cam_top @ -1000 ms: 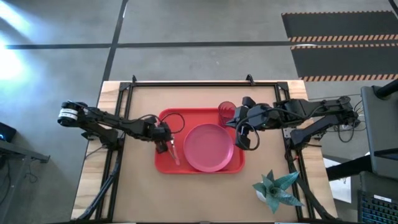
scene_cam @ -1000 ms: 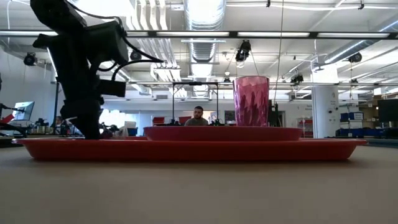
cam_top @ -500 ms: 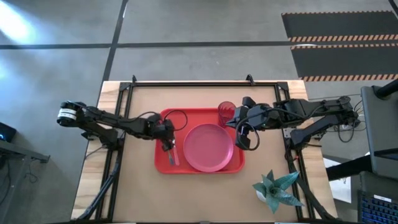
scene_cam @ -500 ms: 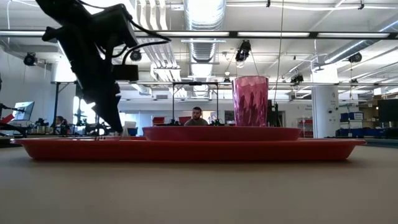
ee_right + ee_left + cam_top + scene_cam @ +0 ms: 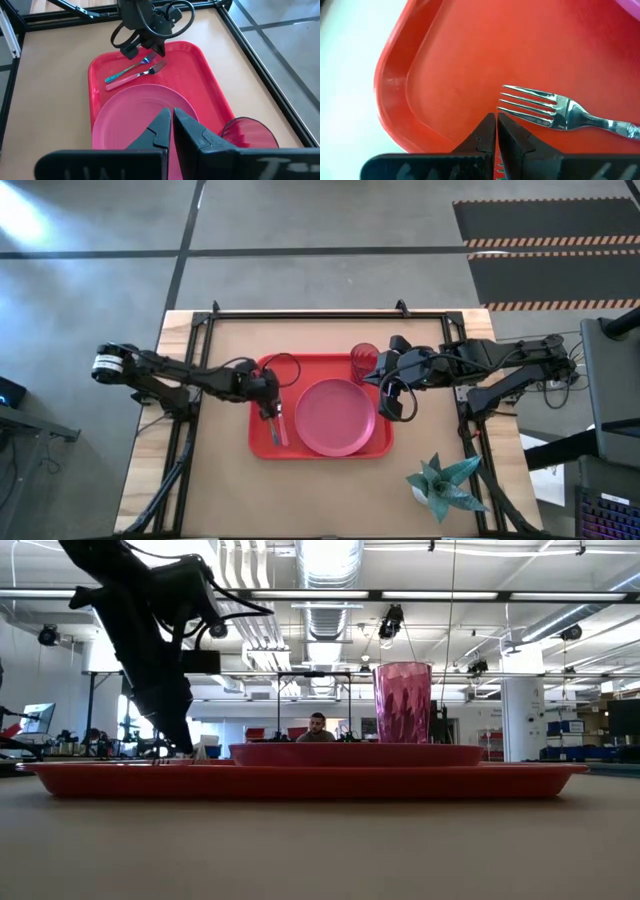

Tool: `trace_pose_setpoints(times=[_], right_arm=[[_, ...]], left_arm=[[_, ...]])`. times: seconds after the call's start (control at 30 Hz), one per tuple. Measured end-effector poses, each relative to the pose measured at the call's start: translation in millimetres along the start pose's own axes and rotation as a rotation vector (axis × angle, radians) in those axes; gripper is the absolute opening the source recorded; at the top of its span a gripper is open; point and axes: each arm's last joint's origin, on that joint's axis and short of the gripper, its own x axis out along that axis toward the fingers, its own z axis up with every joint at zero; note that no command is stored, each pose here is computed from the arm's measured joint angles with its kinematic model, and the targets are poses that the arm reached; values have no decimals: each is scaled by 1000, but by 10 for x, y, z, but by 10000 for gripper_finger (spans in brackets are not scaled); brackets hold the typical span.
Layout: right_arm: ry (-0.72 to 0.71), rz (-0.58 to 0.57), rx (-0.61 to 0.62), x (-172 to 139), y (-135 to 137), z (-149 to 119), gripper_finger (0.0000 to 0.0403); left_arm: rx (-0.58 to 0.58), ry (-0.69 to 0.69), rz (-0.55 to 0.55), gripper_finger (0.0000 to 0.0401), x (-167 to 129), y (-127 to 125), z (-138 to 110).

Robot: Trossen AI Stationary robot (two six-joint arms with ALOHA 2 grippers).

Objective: Pick and place plate/cup/fork/spoon on tray
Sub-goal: Adjust the pink fork on the red tray

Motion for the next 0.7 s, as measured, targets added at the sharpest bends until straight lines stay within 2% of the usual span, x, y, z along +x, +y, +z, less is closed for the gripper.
trace_pose_setpoints(times=[0.43, 0.7], right_arm=[[0, 0, -1, 0, 0, 0, 8], [0, 0, -1, 0, 0, 0, 8]], left_arm=[[-2, 5, -59, 0, 82, 132, 72], [11, 11, -21, 0, 98, 180, 70]])
